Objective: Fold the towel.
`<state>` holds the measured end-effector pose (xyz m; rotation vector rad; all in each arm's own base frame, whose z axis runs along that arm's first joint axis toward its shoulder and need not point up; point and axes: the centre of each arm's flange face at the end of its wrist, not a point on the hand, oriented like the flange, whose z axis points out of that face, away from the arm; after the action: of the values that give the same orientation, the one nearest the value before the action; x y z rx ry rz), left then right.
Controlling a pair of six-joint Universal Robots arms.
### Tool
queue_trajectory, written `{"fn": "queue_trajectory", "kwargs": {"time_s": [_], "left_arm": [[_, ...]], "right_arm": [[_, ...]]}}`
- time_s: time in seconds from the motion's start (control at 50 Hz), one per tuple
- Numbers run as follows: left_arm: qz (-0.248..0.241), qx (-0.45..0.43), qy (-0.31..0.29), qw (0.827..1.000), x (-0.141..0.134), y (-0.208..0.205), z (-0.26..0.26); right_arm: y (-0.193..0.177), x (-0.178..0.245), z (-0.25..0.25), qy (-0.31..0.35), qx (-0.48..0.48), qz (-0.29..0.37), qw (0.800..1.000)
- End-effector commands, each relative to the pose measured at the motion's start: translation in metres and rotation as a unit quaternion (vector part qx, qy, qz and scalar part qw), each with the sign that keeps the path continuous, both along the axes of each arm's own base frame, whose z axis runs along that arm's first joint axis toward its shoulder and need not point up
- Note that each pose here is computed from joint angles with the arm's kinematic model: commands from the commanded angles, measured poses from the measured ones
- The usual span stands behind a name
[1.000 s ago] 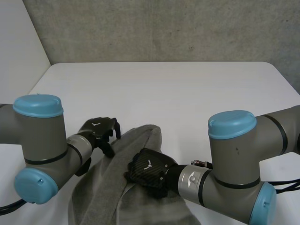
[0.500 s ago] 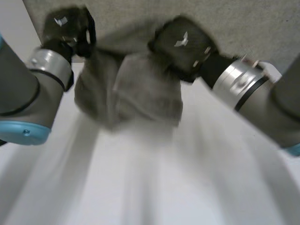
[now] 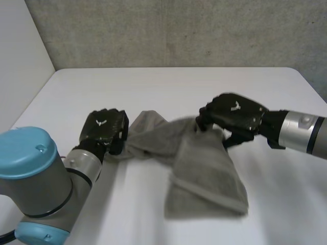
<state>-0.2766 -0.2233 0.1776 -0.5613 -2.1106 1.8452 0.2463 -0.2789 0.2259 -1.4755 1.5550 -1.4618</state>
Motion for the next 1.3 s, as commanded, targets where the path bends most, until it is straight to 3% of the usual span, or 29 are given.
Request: {"fn": "queue_trajectory", "kwargs": {"time_s": [0.02,0.22,0.38,0.42,0.44,0.48,0.5,0.54,0.62,0.8,0.96,1.0,1.18,1.3], "left_arm": [[-0.001,0.003,-0.002,1.0,-0.002,-0.003,-0.003],[-0.016,-0.011,0.007,1.0,-0.01,0.004,0.008],[-0.025,-0.004,-0.006,1.0,-0.009,0.016,0.003],[-0.029,-0.005,-0.013,0.999,-0.009,0.02,0.003],[-0.029,-0.005,-0.013,0.999,-0.009,0.02,0.003],[-0.033,-0.007,-0.028,0.999,-0.006,0.026,0.001],[-0.033,-0.007,-0.028,0.999,-0.006,0.026,0.001],[-0.035,-0.008,-0.042,0.998,-0.004,0.03,-0.001],[-0.039,-0.016,-0.059,0.997,-0.001,0.035,-0.001],[-0.048,-0.034,-0.093,0.994,0.008,0.05,0.002],[-0.047,-0.026,-0.102,0.993,0.017,0.062,-0.001],[-0.049,-0.021,-0.105,0.993,0.018,0.065,-0.004],[-0.049,-0.012,-0.11,0.993,0.021,0.068,-0.008],[-0.045,-0.013,-0.11,0.993,0.022,0.066,-0.007]], "right_arm": [[0.017,-0.002,-0.021,0.102,0.01,0.033,0.994],[0.024,0.0,-0.009,0.078,0.044,0.022,0.996],[0.004,-0.004,0.018,-0.003,0.073,-0.092,0.993],[-0.006,-0.008,0.032,-0.046,0.097,-0.165,0.98],[-0.006,-0.008,0.032,-0.046,0.097,-0.165,0.98],[-0.012,-0.014,0.044,-0.092,0.124,-0.241,0.958],[-0.012,-0.014,0.044,-0.093,0.124,-0.241,0.958],[-0.014,-0.019,0.049,-0.135,0.156,-0.305,0.93],[-0.004,-0.011,0.051,-0.161,0.182,-0.328,0.913],[0.047,0.036,0.034,-0.144,0.184,-0.323,0.917],[0.07,0.056,0.02,-0.143,0.166,-0.324,0.92],[0.083,0.076,-0.005,-0.123,0.17,-0.315,0.926],[0.088,0.086,-0.052,-0.058,0.167,-0.338,0.925],[0.079,0.072,-0.06,-0.011,0.081,-0.378,0.922]]}}
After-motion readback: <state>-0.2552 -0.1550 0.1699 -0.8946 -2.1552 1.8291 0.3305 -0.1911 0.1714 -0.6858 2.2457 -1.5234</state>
